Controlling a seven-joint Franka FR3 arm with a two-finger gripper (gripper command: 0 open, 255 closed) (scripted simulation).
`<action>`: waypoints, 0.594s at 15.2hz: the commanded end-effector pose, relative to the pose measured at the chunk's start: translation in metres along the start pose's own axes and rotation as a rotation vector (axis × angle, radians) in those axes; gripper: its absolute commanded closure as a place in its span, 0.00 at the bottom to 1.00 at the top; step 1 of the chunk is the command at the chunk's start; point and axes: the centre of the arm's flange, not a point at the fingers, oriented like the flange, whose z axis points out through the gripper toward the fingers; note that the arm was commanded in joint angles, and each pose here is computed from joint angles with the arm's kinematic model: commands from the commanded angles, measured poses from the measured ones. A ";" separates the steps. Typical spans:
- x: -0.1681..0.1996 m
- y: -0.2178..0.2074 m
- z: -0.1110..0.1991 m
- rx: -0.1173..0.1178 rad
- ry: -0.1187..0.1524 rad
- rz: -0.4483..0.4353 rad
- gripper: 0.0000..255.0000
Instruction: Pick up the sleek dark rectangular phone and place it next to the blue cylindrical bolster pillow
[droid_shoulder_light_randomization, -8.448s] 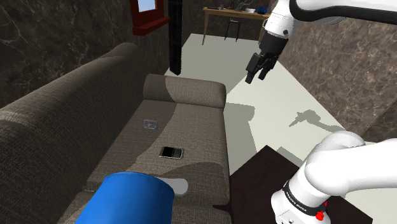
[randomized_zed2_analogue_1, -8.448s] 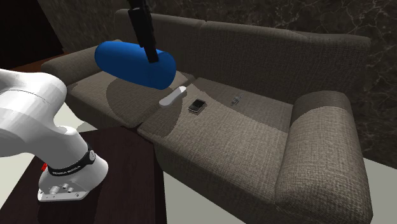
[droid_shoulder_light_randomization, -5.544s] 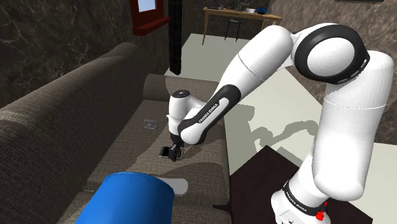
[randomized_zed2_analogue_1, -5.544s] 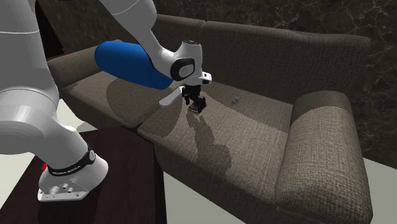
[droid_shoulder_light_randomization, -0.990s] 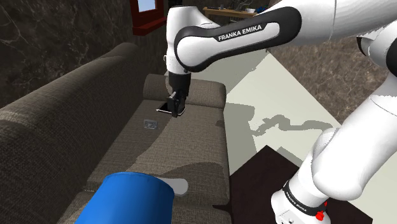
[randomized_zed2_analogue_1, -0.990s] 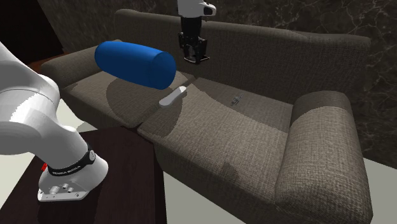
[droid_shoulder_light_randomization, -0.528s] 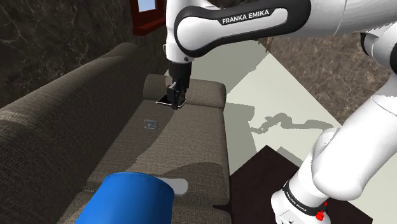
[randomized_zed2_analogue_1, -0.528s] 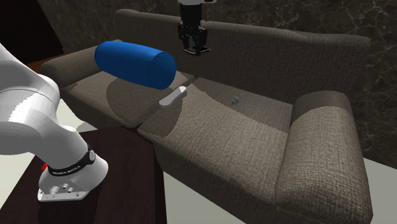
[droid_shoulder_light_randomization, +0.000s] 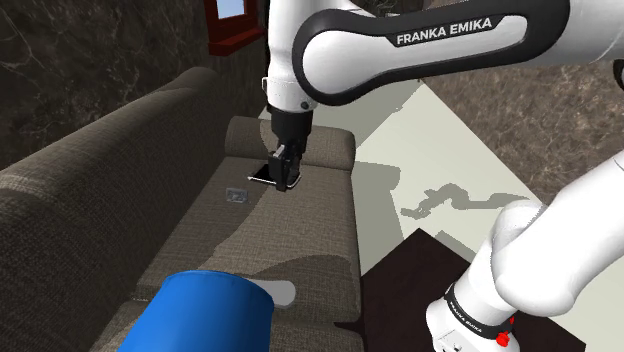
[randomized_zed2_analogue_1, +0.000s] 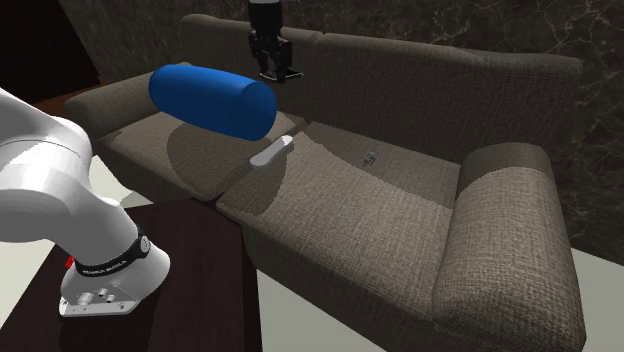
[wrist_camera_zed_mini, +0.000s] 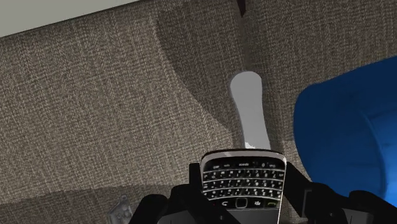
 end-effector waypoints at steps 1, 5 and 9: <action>-0.019 -0.020 -0.001 0.000 0.000 0.001 1.00; -0.051 -0.061 -0.001 0.000 0.000 0.001 1.00; -0.084 -0.103 -0.001 0.000 0.000 0.001 1.00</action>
